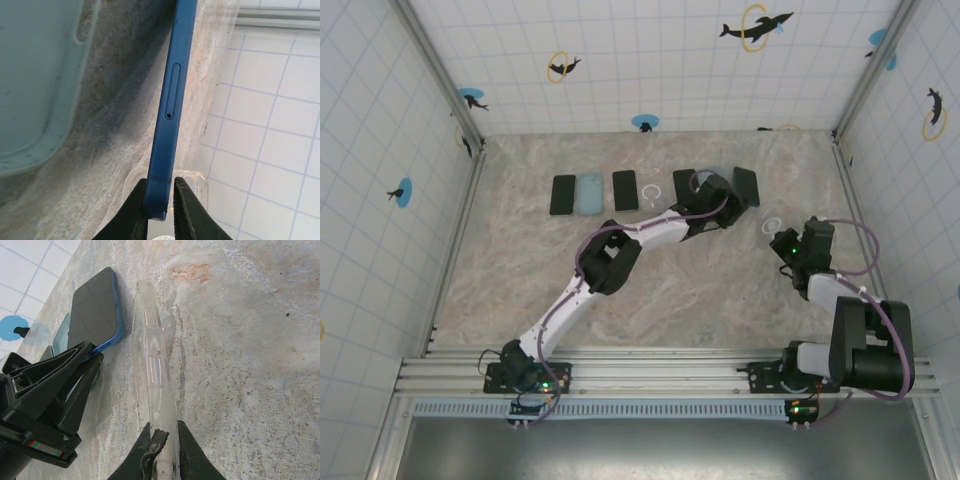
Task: Take the phone out of the phone case
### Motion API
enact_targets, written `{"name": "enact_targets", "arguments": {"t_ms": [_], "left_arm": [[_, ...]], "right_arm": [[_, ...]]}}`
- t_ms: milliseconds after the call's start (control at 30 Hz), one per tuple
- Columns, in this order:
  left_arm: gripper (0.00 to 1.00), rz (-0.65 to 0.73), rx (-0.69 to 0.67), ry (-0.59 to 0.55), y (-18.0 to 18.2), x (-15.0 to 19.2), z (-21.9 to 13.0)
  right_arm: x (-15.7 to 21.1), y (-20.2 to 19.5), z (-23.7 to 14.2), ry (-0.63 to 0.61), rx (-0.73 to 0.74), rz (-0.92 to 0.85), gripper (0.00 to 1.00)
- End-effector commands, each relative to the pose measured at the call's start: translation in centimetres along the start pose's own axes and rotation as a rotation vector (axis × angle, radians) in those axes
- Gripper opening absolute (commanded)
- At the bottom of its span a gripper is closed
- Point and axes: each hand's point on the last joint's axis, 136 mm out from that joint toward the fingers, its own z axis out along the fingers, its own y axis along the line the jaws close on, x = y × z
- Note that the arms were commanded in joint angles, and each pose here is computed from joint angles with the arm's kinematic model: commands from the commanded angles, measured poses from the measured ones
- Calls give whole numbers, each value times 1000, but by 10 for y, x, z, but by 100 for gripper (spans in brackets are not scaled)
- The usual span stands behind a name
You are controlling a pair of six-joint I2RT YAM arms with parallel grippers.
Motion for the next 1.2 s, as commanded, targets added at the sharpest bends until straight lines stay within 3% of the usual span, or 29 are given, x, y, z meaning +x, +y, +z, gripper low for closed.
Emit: {"name": "enact_targets", "arguments": {"t_ms": [0,133,667,967,1167], "left_arm": [[17,-6,57,8,-12,1,6],[18,-22,48,33,-2,9,11],[49,96,14,45,-26,16,-11],[51,199,26,61,-57,24,-33],[53,335,26,57,-82,25,-77]], "right_arm": [[-8,-2,1,-22,12,-2,7],[-10,2,2,-24,-3,-2,7],[-9,23,-8,-11,-30,-111,7],[-38,23,-11,-80,13,-199,7],[-62,26,-3,-111,-2,-230,8]]}}
